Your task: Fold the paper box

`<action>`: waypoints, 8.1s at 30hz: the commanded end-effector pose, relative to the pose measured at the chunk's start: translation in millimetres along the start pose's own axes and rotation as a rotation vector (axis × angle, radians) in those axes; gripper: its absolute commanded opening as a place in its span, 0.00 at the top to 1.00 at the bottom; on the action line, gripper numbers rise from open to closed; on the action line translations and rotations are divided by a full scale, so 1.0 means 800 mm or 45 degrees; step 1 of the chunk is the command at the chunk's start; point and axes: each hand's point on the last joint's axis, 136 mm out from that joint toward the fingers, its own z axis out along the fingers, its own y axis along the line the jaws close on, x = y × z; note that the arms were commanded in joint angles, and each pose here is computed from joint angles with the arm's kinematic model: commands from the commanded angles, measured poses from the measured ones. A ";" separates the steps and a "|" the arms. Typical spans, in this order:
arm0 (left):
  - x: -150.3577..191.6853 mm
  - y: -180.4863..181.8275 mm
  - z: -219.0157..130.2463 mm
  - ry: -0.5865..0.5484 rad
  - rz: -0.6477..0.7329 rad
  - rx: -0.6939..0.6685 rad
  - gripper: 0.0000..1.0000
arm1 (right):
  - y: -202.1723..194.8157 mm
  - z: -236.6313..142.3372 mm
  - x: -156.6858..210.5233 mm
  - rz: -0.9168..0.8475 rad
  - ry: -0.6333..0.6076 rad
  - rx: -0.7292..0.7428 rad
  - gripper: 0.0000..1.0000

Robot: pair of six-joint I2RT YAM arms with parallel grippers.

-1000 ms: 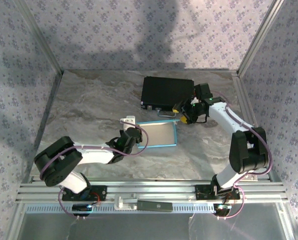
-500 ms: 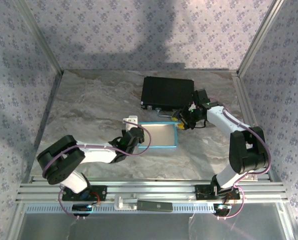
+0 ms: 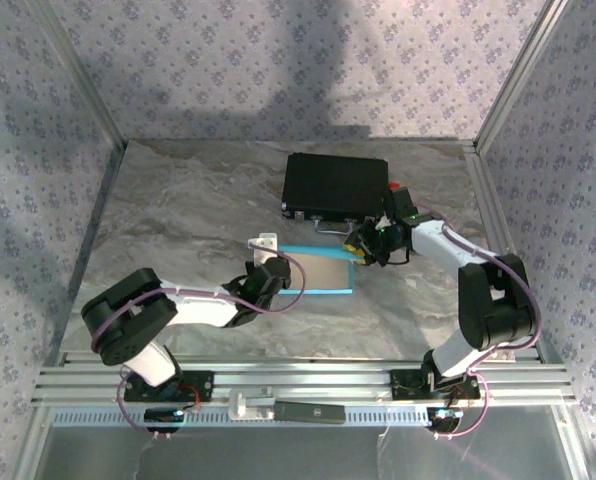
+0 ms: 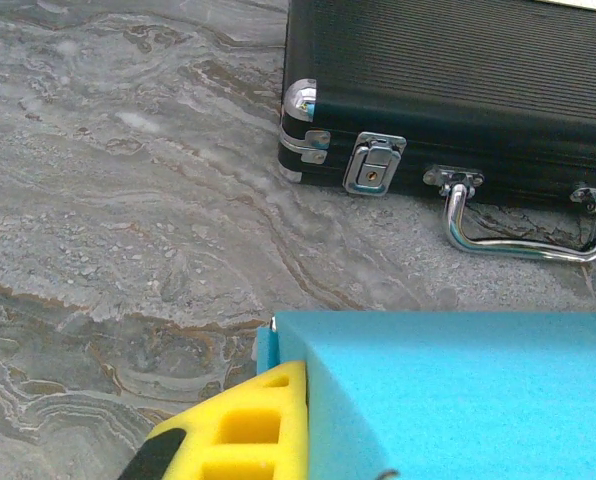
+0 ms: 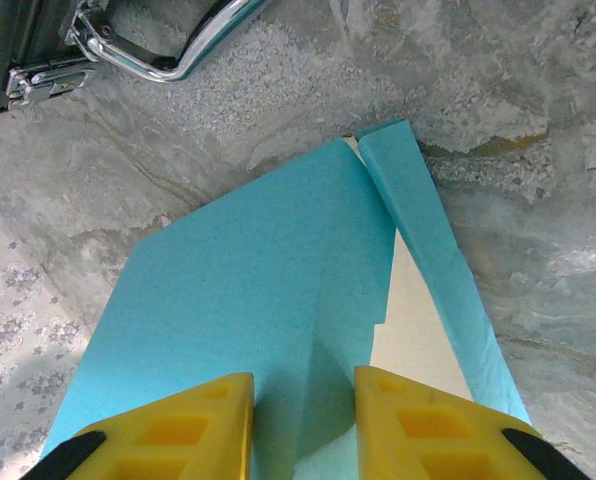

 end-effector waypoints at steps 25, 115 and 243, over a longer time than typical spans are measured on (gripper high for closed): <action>0.115 -0.008 -0.047 0.472 -0.147 0.229 0.54 | -0.052 0.003 0.017 -0.276 -0.216 0.282 0.80; 0.087 -0.019 -0.048 0.928 -0.419 0.365 0.77 | -0.057 0.020 0.016 -0.391 -0.291 0.455 0.85; 0.097 0.032 -0.020 0.892 -0.439 0.409 1.00 | -0.031 0.001 0.017 -0.683 -0.002 -0.122 0.28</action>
